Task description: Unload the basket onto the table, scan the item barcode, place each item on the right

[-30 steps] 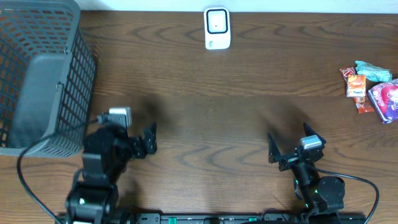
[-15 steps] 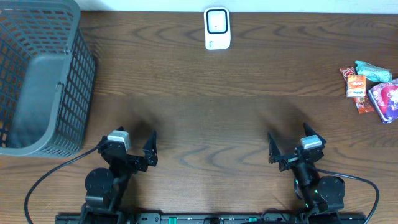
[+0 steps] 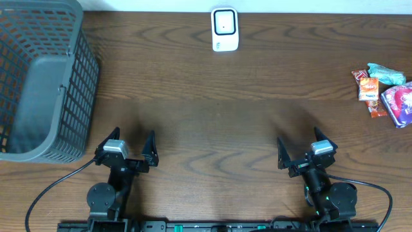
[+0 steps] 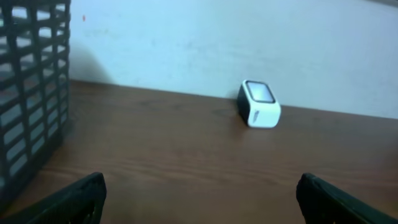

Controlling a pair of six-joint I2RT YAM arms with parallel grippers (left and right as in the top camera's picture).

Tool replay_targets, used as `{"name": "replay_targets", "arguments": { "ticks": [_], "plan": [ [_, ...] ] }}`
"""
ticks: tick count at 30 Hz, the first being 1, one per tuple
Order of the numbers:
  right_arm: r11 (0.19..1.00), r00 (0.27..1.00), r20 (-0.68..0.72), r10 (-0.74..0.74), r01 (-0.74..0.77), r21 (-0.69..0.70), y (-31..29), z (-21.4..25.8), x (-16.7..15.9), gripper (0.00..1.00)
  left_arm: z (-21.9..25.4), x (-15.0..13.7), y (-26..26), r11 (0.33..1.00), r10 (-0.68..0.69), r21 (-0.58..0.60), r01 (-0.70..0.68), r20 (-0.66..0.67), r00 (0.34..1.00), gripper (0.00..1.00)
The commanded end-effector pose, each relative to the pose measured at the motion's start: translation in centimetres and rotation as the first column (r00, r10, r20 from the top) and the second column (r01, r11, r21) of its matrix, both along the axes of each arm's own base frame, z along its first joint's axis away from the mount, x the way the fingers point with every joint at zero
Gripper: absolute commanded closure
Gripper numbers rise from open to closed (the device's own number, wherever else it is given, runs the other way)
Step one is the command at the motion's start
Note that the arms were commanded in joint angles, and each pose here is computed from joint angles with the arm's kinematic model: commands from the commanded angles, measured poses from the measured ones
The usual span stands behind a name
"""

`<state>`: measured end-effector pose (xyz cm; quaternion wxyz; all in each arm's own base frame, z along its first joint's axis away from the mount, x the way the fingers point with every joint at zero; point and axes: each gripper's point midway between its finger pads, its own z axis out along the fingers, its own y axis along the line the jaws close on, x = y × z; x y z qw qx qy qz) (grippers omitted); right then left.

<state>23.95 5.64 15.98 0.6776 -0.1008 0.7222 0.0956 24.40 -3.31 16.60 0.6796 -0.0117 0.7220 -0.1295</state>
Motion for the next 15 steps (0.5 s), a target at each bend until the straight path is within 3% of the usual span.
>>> {"name": "replay_targets", "arguments": {
  "ticks": [1,8,15],
  "plan": [
    [1.0,1.0,-0.001,-0.005,0.005,0.007,-0.1,0.0,0.0,0.01,-1.4,0.1,1.2,0.998,0.053,0.034,-0.051,-0.043,0.998,0.02],
    [1.0,1.0,-0.001,-0.006,0.006,0.007,-0.1,0.0,0.0,0.01,-2.5,-0.1,1.4,0.982,0.038,0.186,-0.026,-0.063,0.997,0.02],
    [1.0,1.0,-0.001,-0.005,0.005,0.007,-0.1,0.0,0.0,0.01,-2.5,-0.1,1.4,0.98,0.038,0.196,-0.025,-0.063,0.997,0.02]
  ]
}}
